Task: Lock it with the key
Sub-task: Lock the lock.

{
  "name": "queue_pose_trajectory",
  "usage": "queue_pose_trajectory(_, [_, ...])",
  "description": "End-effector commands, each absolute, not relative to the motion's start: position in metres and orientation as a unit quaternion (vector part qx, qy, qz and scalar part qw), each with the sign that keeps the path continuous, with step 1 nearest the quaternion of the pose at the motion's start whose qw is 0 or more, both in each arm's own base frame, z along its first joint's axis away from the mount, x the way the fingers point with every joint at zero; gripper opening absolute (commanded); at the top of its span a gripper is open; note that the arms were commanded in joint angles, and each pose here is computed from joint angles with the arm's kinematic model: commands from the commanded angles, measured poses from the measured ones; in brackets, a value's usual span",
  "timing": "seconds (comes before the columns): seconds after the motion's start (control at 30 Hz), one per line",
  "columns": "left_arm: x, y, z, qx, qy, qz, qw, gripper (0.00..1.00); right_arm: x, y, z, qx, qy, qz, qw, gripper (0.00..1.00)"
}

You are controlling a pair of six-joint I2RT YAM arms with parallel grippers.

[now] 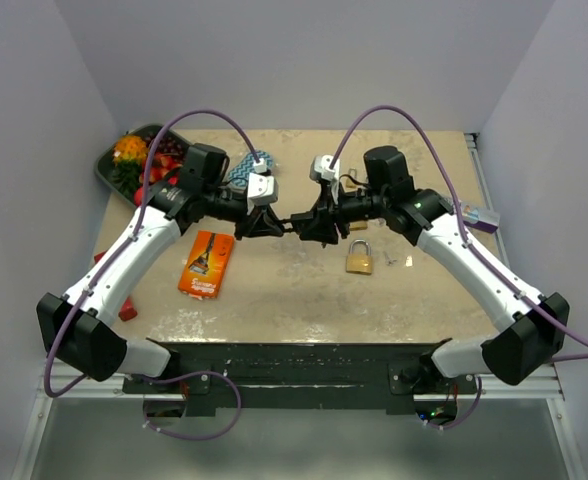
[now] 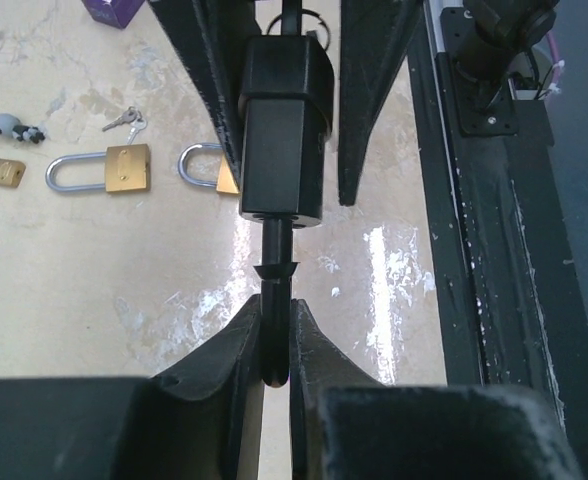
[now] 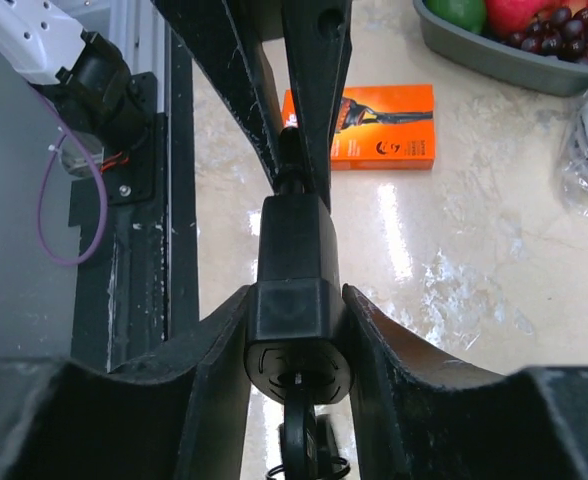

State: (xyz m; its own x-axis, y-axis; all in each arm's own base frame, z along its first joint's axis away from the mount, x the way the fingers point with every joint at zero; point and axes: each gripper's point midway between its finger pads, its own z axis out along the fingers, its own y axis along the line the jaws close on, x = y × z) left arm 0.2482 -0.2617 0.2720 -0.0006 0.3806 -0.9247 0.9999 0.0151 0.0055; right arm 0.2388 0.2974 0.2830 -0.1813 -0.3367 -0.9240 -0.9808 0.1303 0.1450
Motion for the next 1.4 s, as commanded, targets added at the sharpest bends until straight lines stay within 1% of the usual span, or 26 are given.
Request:
queue_pose_trajectory(0.0, [0.24,-0.269,0.308,0.594,0.531,-0.415,0.441,0.0,0.235,0.301,0.306,-0.516,0.611,0.434,0.416,0.43])
queue_pose_trajectory(0.1, [0.239,-0.272,0.314,0.589,0.527,-0.425,0.442,0.0,0.235,0.301,0.306,-0.526,0.604,0.425,0.421,0.5])
queue_pose_trajectory(0.2, [0.238,-0.274,0.319,0.582,0.525,-0.436,0.441,0.0,0.236,0.3,0.304,-0.53,0.604,0.42,0.422,0.52])
queue_pose_trajectory(0.23, [0.239,-0.275,0.32,0.581,0.525,-0.437,0.442,0.0,0.237,0.3,0.303,-0.533,0.604,0.416,0.422,0.56])
queue_pose_trajectory(0.27, [0.239,-0.275,0.321,0.578,0.526,-0.442,0.441,0.0,0.238,0.299,0.3,-0.535,0.605,0.413,0.421,0.58])
queue_pose_trajectory(0.3, [0.239,-0.276,0.322,0.578,0.523,-0.443,0.443,0.0,0.237,0.299,0.3,-0.536,0.605,0.412,0.42,0.58])
queue_pose_trajectory(0.4, [0.24,-0.278,0.325,0.574,0.521,-0.449,0.445,0.0,0.238,0.299,0.299,-0.539,0.601,0.412,0.423,0.55])
queue_pose_trajectory(0.5, [0.243,-0.279,0.326,0.571,0.522,-0.45,0.445,0.0,0.238,0.3,0.3,-0.541,0.597,0.413,0.426,0.45])
queue_pose_trajectory(0.53, [0.243,-0.28,0.327,0.571,0.522,-0.451,0.445,0.0,0.237,0.301,0.3,-0.542,0.595,0.414,0.425,0.38])
queue_pose_trajectory(0.6, [0.245,-0.281,0.328,0.572,0.52,-0.452,0.445,0.0,0.237,0.302,0.299,-0.545,0.594,0.414,0.423,0.33])
queue_pose_trajectory(0.73, [0.249,-0.281,0.326,0.571,0.525,-0.447,0.445,0.0,0.236,0.302,0.298,-0.55,0.592,0.415,0.419,0.0])
queue_pose_trajectory(0.83, [0.256,-0.28,0.324,0.568,0.536,-0.43,0.453,0.0,0.235,0.302,0.297,-0.545,0.597,0.42,0.413,0.0])
queue_pose_trajectory(0.87, [0.258,-0.279,0.324,0.567,0.539,-0.424,0.456,0.1,0.234,0.304,0.299,-0.538,0.6,0.429,0.408,0.0])
queue_pose_trajectory(0.97, [0.264,-0.275,0.321,0.562,0.551,-0.397,0.472,0.25,0.24,0.306,0.305,-0.505,0.614,0.443,0.413,0.0])
queue_pose_trajectory(1.03, [0.27,-0.272,0.321,0.558,0.553,-0.375,0.492,0.29,0.248,0.303,0.31,-0.483,0.622,0.454,0.417,0.0])
queue_pose_trajectory(1.07, [0.267,-0.269,0.32,0.557,0.553,-0.371,0.496,0.35,0.251,0.304,0.316,-0.468,0.623,0.466,0.419,0.0])
queue_pose_trajectory(1.13, [0.267,-0.267,0.321,0.555,0.553,-0.367,0.502,0.43,0.258,0.3,0.321,-0.452,0.626,0.473,0.424,0.0])
queue_pose_trajectory(1.17, [0.268,-0.262,0.32,0.546,0.561,-0.369,0.5,0.5,0.261,0.299,0.326,-0.442,0.625,0.483,0.424,0.0])
queue_pose_trajectory(1.23, [0.265,-0.255,0.32,0.543,0.563,-0.391,0.486,0.55,0.27,0.292,0.331,-0.42,0.631,0.493,0.428,0.0])
queue_pose_trajectory(1.27, [0.273,-0.244,0.318,0.531,0.574,-0.393,0.483,0.58,0.274,0.291,0.336,-0.409,0.629,0.502,0.43,0.0])
queue_pose_trajectory(1.3, [0.267,-0.24,0.317,0.528,0.575,-0.414,0.468,0.59,0.275,0.288,0.339,-0.405,0.628,0.507,0.429,0.0])
queue_pose_trajectory(1.37, [0.271,-0.229,0.319,0.516,0.581,-0.421,0.468,0.61,0.28,0.285,0.347,-0.398,0.623,0.514,0.436,0.0])
